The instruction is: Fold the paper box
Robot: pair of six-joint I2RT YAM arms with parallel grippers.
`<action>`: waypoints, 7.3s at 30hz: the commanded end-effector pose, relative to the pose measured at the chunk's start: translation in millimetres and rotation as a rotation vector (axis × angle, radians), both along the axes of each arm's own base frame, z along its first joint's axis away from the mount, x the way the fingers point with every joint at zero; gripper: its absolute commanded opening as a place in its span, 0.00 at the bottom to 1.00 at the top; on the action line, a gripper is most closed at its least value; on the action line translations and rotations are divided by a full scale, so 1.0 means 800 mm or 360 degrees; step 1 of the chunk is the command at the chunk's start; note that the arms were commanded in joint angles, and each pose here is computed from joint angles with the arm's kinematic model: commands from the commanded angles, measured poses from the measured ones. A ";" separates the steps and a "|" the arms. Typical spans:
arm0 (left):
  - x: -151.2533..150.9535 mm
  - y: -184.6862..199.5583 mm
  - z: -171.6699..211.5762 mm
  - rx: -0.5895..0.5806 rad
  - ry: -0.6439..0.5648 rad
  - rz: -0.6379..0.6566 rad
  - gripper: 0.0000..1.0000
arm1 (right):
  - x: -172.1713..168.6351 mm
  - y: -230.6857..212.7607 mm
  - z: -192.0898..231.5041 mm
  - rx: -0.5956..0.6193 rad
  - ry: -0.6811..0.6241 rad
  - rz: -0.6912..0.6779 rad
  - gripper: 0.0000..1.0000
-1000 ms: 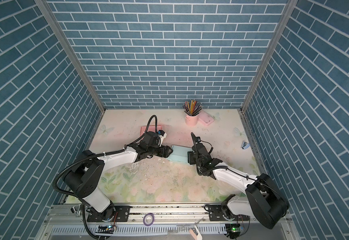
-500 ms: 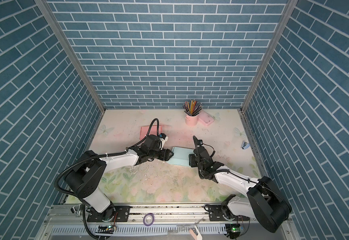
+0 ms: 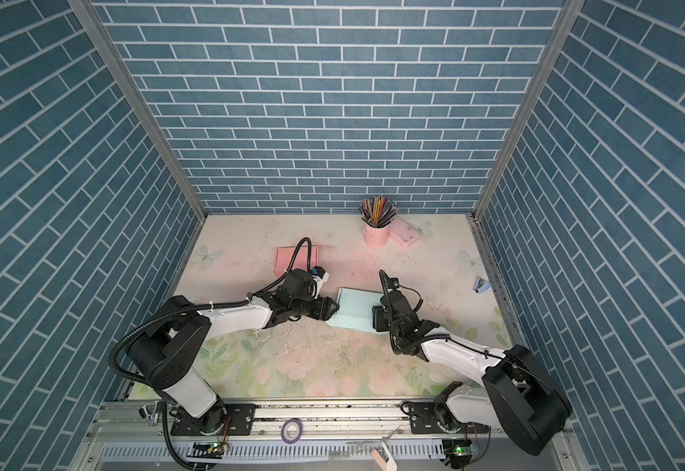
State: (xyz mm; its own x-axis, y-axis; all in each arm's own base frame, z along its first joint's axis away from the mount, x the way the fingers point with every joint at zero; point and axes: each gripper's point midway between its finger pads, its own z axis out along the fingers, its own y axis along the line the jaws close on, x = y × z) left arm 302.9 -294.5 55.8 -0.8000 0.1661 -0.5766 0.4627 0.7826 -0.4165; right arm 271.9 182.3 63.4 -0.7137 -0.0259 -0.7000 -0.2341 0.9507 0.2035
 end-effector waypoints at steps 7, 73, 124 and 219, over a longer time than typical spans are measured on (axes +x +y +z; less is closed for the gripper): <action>-0.008 0.006 -0.026 0.0058 0.0053 0.0012 0.68 | -0.005 -0.010 -0.024 -0.0023 0.0099 -0.0085 0.62; -0.096 -0.040 -0.003 0.0070 0.0028 -0.0192 0.73 | -0.085 0.019 -0.016 0.0305 0.0402 0.0111 0.63; -0.108 -0.017 0.038 0.0120 -0.0083 -0.0068 0.75 | -0.092 0.029 -0.010 0.0281 0.0351 0.0118 0.62; -0.073 -0.037 -0.028 -0.0050 0.0066 0.0006 0.38 | -0.076 0.030 -0.023 0.0038 0.0265 0.0071 0.62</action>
